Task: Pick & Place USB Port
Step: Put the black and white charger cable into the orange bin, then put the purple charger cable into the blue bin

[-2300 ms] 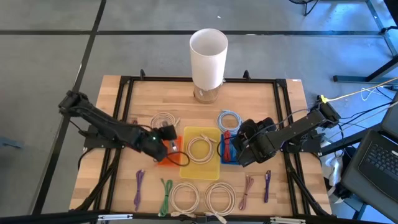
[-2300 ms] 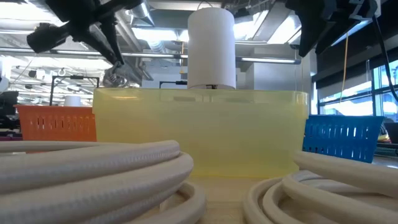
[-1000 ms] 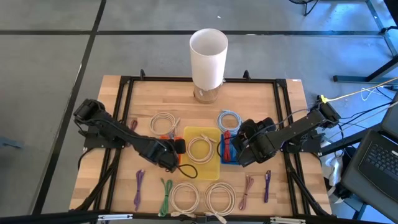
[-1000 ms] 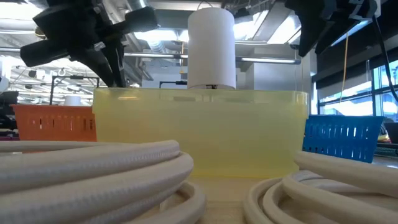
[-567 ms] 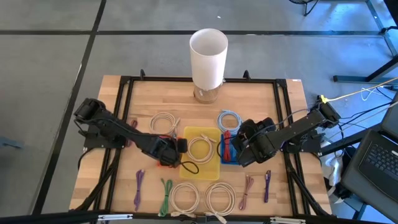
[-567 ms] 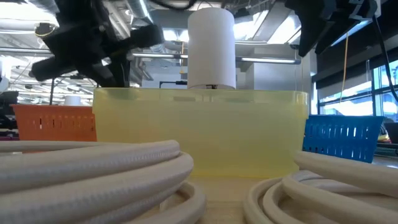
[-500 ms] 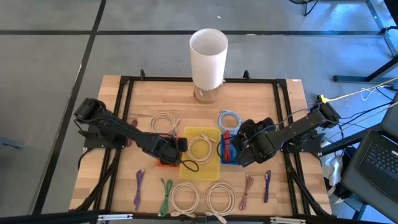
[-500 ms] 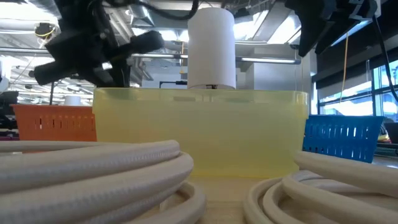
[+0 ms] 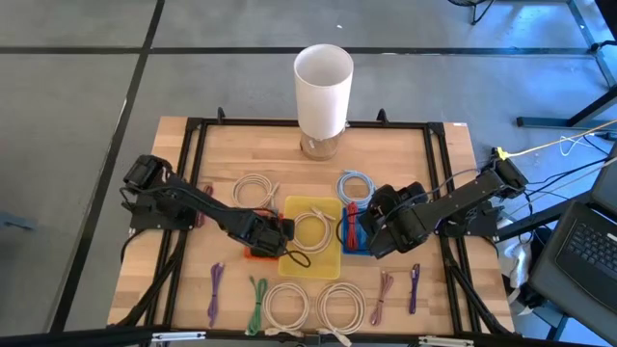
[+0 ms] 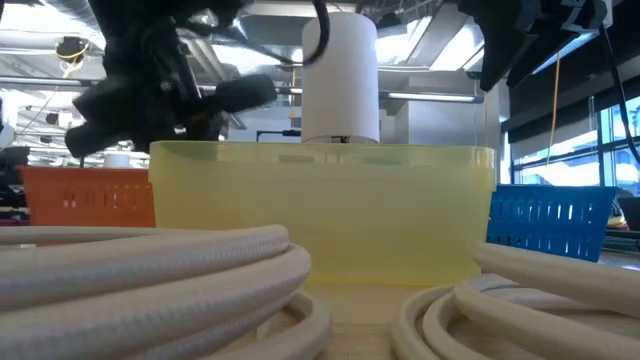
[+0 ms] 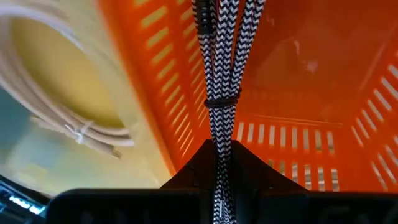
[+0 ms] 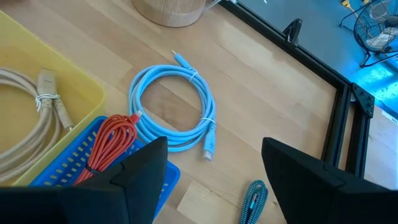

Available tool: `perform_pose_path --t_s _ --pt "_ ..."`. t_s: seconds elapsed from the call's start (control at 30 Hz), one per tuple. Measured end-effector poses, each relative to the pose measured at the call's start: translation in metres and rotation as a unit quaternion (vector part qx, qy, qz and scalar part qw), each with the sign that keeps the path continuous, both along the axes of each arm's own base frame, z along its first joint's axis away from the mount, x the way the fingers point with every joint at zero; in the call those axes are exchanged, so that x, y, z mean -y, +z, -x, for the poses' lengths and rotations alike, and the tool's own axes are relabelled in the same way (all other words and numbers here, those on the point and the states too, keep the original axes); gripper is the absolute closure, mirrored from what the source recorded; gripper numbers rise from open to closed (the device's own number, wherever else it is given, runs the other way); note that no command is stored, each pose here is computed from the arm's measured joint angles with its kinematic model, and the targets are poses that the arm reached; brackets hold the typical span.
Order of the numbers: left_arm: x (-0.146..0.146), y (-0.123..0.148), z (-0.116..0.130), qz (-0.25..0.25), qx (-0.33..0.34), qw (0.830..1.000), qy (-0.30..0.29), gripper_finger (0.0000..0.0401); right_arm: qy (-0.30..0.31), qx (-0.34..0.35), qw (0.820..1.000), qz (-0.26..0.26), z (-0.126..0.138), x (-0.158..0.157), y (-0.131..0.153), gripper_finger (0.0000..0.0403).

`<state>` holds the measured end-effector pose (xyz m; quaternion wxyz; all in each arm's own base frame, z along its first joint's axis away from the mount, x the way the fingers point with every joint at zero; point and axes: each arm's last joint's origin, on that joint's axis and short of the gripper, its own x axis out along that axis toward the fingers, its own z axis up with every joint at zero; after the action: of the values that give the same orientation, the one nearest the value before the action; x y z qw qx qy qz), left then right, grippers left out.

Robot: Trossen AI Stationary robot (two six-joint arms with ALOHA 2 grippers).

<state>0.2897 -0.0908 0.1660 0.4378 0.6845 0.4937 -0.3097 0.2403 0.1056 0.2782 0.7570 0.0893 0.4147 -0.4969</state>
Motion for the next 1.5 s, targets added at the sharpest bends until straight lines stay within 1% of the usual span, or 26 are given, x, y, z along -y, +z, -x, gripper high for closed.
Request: perform_pose_path --t_s 0.1,0.23,0.33,0.43,0.53,0.67,0.8,0.93,1.0,1.03,1.07,1.1,1.17,1.23,1.27,1.33,1.43,1.47,1.5 --pt "0.000 -0.002 -0.001 -0.016 0.000 1.000 0.001 0.0384 0.000 0.000 1.000 0.000 0.000 0.000 0.000 0.0140" --pt "-0.001 -0.001 -0.001 -0.014 0.009 1.000 0.016 0.0379 0.000 0.000 1.000 0.000 0.000 0.000 0.000 0.0140" --pt "-0.001 0.000 -0.001 -0.003 0.022 0.999 0.032 0.0345 0.000 0.000 1.000 0.000 0.000 0.000 0.000 0.0140" --pt "0.001 0.000 -0.003 0.024 0.036 0.998 0.049 0.0304 0.000 -0.001 1.000 0.000 0.000 0.000 0.000 0.0140" --pt "0.002 0.001 -0.003 0.034 0.041 0.997 0.062 0.0270 0.001 -0.001 1.000 0.000 0.000 0.000 0.000 0.0140" --pt "0.005 0.018 -0.004 0.056 0.072 0.991 0.099 0.0239 0.001 -0.002 1.000 0.001 0.000 0.000 0.000 0.0140" --pt "0.003 0.049 0.001 0.110 0.132 0.971 0.167 0.0228 0.001 -0.002 1.000 0.001 0.000 0.000 0.000 0.0140" --pt "-0.005 0.087 0.021 0.172 0.195 0.937 0.232 0.0230 0.001 -0.002 1.000 0.001 0.000 0.000 0.000 0.0140" --pt "-0.012 0.105 0.034 0.202 0.228 0.913 0.273 0.0233 -0.001 -0.001 1.000 0.001 0.000 0.000 0.000 0.0140" --pt "-0.016 0.114 0.041 0.220 0.246 0.895 0.300 0.0235 -0.001 0.000 1.000 0.000 0.000 0.000 0.000 0.0140" --pt "-0.021 0.122 0.048 0.242 0.266 0.872 0.332 0.0236 -0.002 0.001 1.000 0.000 0.000 0.000 0.000 0.0140" --pt "-0.025 0.130 0.056 0.268 0.285 0.844 0.367 0.0238 -0.004 0.001 1.000 -0.001 0.000 0.000 0.000 0.0140" --pt "-0.034 0.143 0.069 0.326 0.314 0.771 0.449 0.0241 -0.009 -0.004 1.000 -0.015 0.001 0.000 -0.001 0.0140" --pt "-0.042 0.149 0.081 0.368 0.333 0.702 0.511 0.0244 -0.019 -0.011 0.999 -0.033 0.001 -0.001 -0.001 0.0140" --pt "-0.046 0.150 0.089 0.380 0.340 0.675 0.533 0.0246 -0.022 -0.018 0.999 -0.042 0.002 -0.001 -0.002 0.0140" --pt "-0.053 0.145 0.102 0.390 0.355 0.638 0.561 0.0249 -0.027 -0.026 0.998 -0.057 0.003 -0.002 -0.002 0.0140" --pt "-0.060 0.129 0.121 0.384 0.383 0.591 0.597 0.0253 -0.026 -0.039 0.997 -0.066 0.005 -0.005 -0.005 0.0140" --pt "-0.063 0.123 0.127 0.381 0.394 0.570 0.612 0.0255 -0.024 -0.043 0.997 -0.066 0.007 -0.006 -0.008 0.0140" --pt "-0.065 0.116 0.133 0.381 0.404 0.546 0.628 0.0256 -0.024 -0.047 0.996 -0.067 0.009 -0.007 -0.010 0.0140"
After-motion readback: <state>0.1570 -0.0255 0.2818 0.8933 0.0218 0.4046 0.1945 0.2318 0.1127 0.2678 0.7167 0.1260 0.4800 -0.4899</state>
